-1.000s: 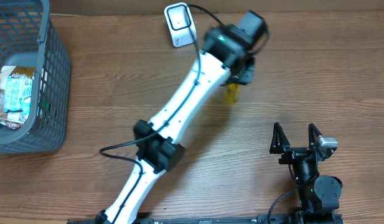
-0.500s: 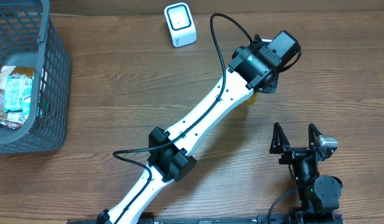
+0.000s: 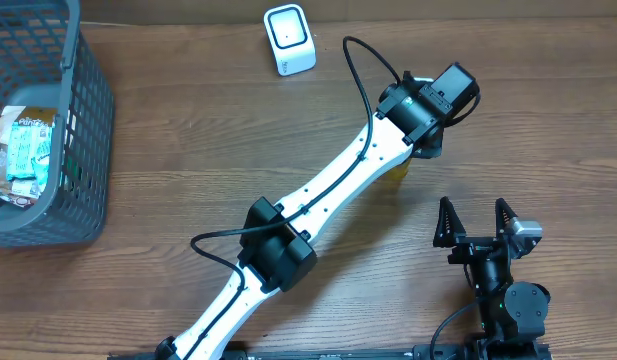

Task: Scan the item barcode
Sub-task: 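Carry the bottle with the left gripper toward the white scanner, then lower the bottle onto the table right of center and release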

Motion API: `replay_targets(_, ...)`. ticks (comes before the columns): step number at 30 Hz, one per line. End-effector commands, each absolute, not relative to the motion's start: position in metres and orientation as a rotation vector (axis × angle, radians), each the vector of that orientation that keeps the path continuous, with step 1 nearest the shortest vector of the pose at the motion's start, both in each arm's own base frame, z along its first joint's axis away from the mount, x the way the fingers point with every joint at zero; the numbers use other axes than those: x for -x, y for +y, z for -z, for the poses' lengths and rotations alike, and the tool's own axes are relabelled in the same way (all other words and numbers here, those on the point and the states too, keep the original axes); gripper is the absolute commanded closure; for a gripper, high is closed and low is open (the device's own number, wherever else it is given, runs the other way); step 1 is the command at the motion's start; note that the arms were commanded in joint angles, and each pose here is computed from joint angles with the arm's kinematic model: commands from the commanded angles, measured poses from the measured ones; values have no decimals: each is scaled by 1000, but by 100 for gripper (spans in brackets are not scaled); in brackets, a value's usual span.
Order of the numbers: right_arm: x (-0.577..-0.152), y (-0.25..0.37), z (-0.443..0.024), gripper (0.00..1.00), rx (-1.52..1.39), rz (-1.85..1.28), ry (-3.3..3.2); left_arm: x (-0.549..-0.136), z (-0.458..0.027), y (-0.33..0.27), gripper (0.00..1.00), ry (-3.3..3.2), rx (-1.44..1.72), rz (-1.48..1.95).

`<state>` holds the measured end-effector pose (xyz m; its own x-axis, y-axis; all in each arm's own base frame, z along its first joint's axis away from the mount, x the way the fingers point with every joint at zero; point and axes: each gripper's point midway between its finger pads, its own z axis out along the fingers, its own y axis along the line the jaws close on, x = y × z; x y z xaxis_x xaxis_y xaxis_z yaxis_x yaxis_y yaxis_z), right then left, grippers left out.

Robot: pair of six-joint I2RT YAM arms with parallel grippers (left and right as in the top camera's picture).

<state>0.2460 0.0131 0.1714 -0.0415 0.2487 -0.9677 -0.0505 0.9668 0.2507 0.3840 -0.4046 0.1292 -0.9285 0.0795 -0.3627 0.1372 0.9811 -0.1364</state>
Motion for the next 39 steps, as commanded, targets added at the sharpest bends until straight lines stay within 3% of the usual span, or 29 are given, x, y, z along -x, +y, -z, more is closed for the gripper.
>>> replay_targets(1, -246, 13, -170, 0, -153, -239, 1592, -379, -120, -411, 61, 2794, -145, 262)
replay_targets(10, -246, 13, -170, 0, -153, -239, 1592, -377, -107, -412, 59, 2809, -163, 247)
replay_targets(18, -246, 12, -170, 0, -153, -238, 1592, -370, -102, -419, 45, 2832, -260, 292)
replay_targets(22, -246, 13, -170, 0, -153, -239, 1592, -370, -102, -419, 11, 2832, -260, 293)
replay_targets(24, -246, 13, -170, 0, -153, -239, 1592, -370, -104, -420, 4, 2828, -261, 297)
replay_targets(27, -246, 13, -170, 0, -152, -238, 1592, -373, -110, -422, 2, 2806, -297, 307)
replay_targets(31, -246, 13, -170, 0, -153, -239, 1592, -385, -139, -424, 1, 2726, -350, 356)
replay_targets(39, -246, 13, -170, 0, -153, -239, 1592, -431, -280, -384, 0, 2417, -277, 519)
